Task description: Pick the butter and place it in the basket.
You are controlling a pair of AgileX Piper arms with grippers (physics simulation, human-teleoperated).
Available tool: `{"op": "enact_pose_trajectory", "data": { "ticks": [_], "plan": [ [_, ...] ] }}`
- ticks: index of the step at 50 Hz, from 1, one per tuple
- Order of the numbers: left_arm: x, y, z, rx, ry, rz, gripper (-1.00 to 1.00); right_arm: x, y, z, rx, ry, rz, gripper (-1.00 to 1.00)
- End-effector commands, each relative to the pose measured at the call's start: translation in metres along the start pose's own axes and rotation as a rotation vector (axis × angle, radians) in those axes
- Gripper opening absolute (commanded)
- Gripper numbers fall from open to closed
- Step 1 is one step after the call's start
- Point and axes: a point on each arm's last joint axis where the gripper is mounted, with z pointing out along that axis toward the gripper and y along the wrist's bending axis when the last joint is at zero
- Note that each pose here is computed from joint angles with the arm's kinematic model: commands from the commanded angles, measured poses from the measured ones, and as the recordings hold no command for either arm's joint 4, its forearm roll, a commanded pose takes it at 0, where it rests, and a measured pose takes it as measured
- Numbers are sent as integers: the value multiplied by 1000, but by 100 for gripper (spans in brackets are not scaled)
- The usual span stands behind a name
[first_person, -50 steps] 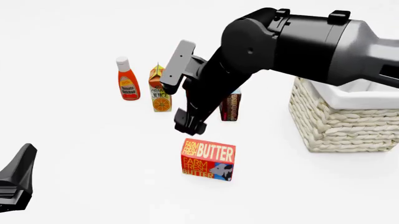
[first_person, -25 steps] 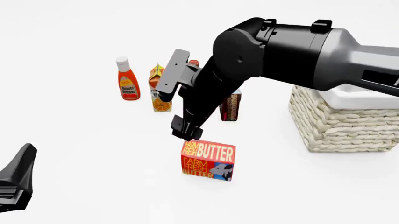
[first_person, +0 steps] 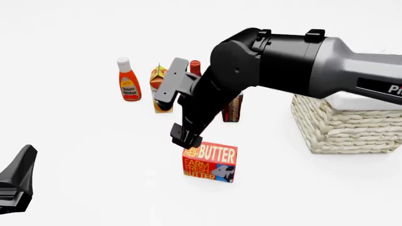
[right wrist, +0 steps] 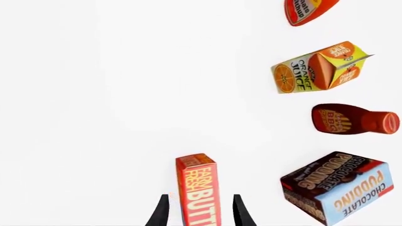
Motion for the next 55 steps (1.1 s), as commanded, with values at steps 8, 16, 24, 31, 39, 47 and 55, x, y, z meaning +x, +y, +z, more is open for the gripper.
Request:
{"op": "enact_pose_trajectory", "data": {
  "ticks": [8,16,24,31,39,47,55],
  "plan": [
    [0,0,0,0,0,0,100,4,2,5,-10,21,12,100],
    [0,0,0,0,0,0,100,2,3,3,-14,23,9,100],
    [0,0,0,0,0,0,100,0,-2,4,-10,25,6,100],
    [0,0,0,0,0,0,100,2,-6,7,-11,39,6,100],
    [0,0,0,0,0,0,100,4,-10,10,-9,47,-4,100],
    [0,0,0,0,0,0,100,4,-6,11,-16,49,-31,100],
    [0,0,0,0,0,0,100,3,-7,13,-16,50,-47,100]
  ]
}}
